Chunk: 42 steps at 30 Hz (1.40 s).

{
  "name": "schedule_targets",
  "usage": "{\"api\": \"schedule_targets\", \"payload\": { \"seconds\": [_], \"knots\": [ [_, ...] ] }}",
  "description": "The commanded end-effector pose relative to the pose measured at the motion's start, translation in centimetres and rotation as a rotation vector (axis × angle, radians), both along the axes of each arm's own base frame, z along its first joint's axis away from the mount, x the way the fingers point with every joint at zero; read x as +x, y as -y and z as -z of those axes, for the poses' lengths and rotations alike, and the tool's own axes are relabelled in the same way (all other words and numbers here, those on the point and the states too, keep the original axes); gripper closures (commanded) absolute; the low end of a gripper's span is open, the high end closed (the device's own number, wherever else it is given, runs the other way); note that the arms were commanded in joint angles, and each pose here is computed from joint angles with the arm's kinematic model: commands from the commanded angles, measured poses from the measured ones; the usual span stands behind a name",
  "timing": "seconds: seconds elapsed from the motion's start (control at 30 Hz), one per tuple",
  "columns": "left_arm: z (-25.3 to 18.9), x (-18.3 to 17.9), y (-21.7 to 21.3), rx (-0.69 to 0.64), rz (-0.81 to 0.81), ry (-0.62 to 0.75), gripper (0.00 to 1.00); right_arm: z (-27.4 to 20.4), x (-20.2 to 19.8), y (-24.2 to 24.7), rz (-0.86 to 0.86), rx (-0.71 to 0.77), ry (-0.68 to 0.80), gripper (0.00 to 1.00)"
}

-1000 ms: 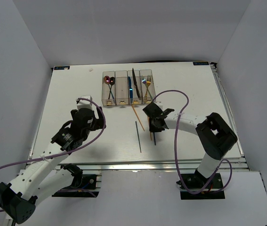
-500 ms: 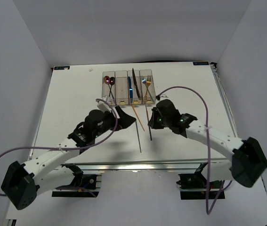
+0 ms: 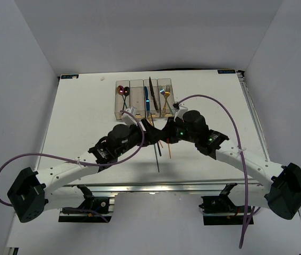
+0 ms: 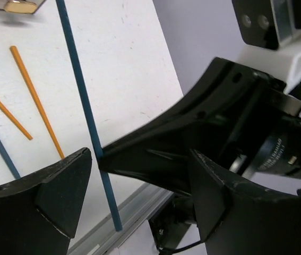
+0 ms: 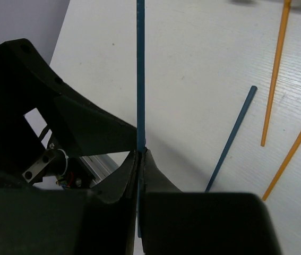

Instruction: Sort the eating utensils into containers

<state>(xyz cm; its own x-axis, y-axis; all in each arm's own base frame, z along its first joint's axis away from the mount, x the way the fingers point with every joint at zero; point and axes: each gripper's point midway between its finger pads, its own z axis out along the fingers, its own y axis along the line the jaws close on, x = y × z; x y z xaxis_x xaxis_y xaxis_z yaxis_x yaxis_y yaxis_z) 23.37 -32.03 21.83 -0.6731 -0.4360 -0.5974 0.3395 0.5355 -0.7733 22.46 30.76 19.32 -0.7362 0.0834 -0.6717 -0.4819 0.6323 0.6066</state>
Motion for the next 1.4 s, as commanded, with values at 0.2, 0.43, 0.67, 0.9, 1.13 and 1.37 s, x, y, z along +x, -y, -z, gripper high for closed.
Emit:
{"api": "schedule_targets", "payload": {
  "seconds": [0.2,0.43,0.67,0.9,1.13,1.37],
  "knots": [
    [-2.4,1.0,-1.8,0.031,-0.092,0.075,0.15,-1.6,0.1,-0.2,0.013,0.035,0.047,1.00],
    [-3.8,0.5,-2.6,0.026,-0.089,0.116,0.07,-1.6,0.2,0.0,0.021,0.017,0.039,1.00],
    [-3.5,1.0,-3.2,0.065,-0.130,0.121,0.09,-2.7,-0.4,-0.3,-0.024,0.044,0.063,1.00],
    [-1.8,2.1,-3.2,0.133,-0.159,0.100,0.19,-4.2,-1.1,-0.8,-0.068,0.101,0.093,1.00],
    [-1.5,3.0,-2.1,0.142,-0.159,0.104,0.60,-4.6,-1.4,-1.6,-0.101,0.136,0.082,1.00],
    [-1.8,5.2,-2.5,0.257,-0.228,0.119,1.00,-3.9,0.4,0.0,0.035,0.078,0.080,0.65]
  ]
}}
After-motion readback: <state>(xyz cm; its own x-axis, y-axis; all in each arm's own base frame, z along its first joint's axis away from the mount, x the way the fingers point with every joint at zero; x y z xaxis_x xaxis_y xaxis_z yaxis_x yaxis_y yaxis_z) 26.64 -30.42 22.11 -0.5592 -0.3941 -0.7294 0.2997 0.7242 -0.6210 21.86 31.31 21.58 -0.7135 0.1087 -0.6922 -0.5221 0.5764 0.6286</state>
